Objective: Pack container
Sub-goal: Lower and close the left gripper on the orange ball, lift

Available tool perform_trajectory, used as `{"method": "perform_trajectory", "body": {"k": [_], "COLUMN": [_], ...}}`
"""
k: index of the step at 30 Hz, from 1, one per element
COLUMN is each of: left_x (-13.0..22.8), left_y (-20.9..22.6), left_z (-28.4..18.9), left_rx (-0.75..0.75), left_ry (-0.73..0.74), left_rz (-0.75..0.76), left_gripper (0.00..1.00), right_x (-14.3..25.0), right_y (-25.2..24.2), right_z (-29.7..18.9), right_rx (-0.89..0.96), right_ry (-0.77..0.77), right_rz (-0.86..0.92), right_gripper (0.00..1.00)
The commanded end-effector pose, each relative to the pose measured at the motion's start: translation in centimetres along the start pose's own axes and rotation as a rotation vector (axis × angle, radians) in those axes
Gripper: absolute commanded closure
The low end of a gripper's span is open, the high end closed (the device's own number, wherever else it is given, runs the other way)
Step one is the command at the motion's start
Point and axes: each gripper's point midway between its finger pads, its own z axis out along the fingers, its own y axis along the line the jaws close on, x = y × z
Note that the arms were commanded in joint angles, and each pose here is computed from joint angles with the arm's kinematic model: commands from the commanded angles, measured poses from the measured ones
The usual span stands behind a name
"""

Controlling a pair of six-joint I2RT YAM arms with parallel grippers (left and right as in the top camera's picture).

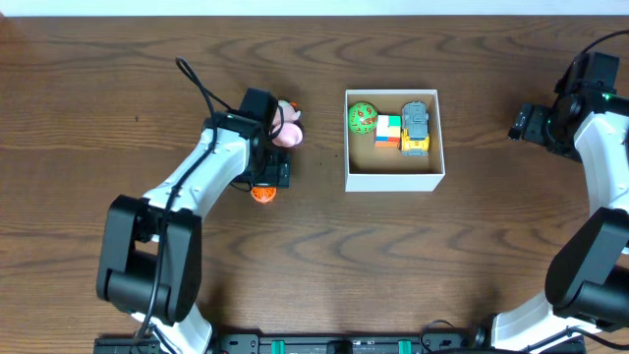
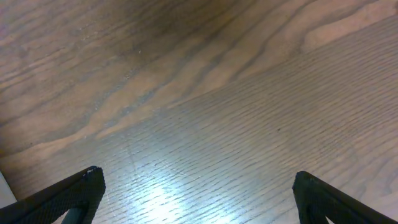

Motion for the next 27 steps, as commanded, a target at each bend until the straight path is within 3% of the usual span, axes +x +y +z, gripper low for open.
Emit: {"method": "perform_trajectory", "body": {"k": [1,27], "left_x": [0.3,2.3], "left_y": [0.0,-0.8], "left_z": [0.7,3.5], "left_rx": [-0.001,0.058], "left_ry": [0.018,0.056], "left_rz": [-0.008,-0.017], "left_gripper": [0.02,0.02], "right_x": [0.1,0.1], "right_y": [-0.2,-0.2], "right_z": [0.2,0.2], "right_rx": [0.002,0.002], "right_ry": [0.006,0.006], "right_rz": [0.022,0.022], "right_gripper": [0.01,0.01]}}
